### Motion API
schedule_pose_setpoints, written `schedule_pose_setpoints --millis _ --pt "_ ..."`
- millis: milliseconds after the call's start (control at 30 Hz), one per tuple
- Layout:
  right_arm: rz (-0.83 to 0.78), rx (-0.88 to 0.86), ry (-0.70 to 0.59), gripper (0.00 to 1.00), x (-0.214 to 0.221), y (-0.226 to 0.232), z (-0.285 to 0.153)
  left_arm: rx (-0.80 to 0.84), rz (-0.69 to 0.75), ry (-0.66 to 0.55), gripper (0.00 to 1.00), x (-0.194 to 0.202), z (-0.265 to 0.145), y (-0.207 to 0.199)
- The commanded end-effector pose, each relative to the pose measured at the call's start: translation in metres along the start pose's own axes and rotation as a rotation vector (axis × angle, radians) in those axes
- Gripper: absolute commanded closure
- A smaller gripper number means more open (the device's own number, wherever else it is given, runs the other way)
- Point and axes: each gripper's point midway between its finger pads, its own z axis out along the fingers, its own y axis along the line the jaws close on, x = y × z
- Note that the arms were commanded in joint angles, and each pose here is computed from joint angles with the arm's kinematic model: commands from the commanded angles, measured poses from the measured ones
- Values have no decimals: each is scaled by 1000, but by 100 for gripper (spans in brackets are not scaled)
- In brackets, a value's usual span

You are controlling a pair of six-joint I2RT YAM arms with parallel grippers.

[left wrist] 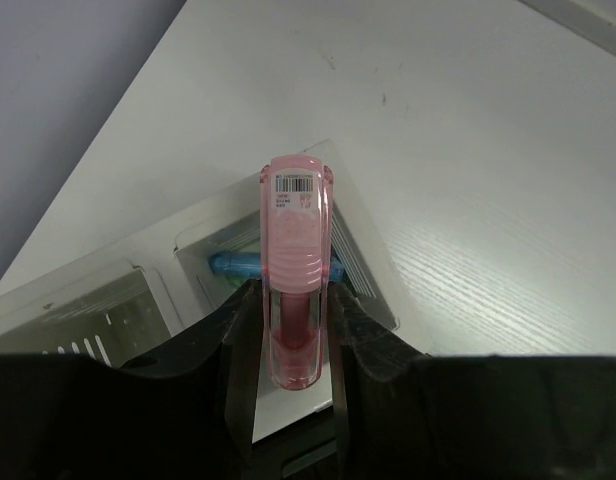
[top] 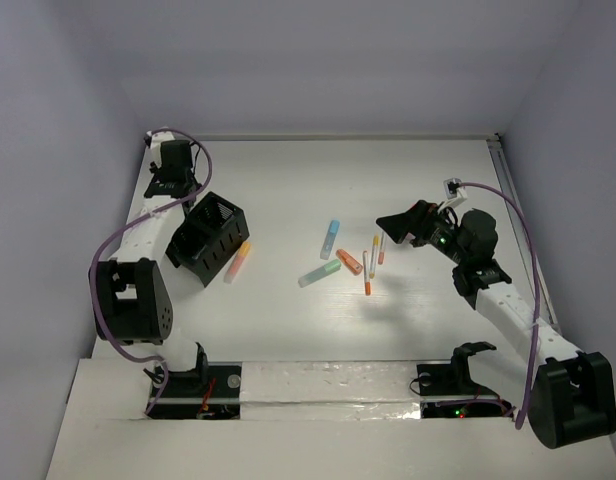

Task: Sort the stationery into containers
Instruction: Place the stationery in the storage box, then pick up the stationery from the center of the board.

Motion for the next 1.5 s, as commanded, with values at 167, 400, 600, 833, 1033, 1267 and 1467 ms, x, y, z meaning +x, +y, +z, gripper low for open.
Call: schedule_pose_setpoints --millis 167,400,600,833,1033,1267,1467 --pt "-60 -21 -58 0 -24 15 1 -67 29 7 92 0 6 12" --pt "-60 -23 -60 0 -25 16 1 -73 26 -17 69 -6 0 12" --pt "-59 -32 -53 0 -23 17 2 -51 50 -88 58 -20 -24 -5" --pt "-63 -31 -61 0 -23 19 1 170 69 -194 60 -33 -87 -72" --pt "-65 65 -82 0 -28 3 0 519 101 -70 60 25 -163 -176" --pt "-47 260 -157 0 -40 -28 -10 793 75 120 61 150 -232 -234" --pt "-44 289 -147 0 -38 -34 -9 927 98 271 61 237 -277 -268"
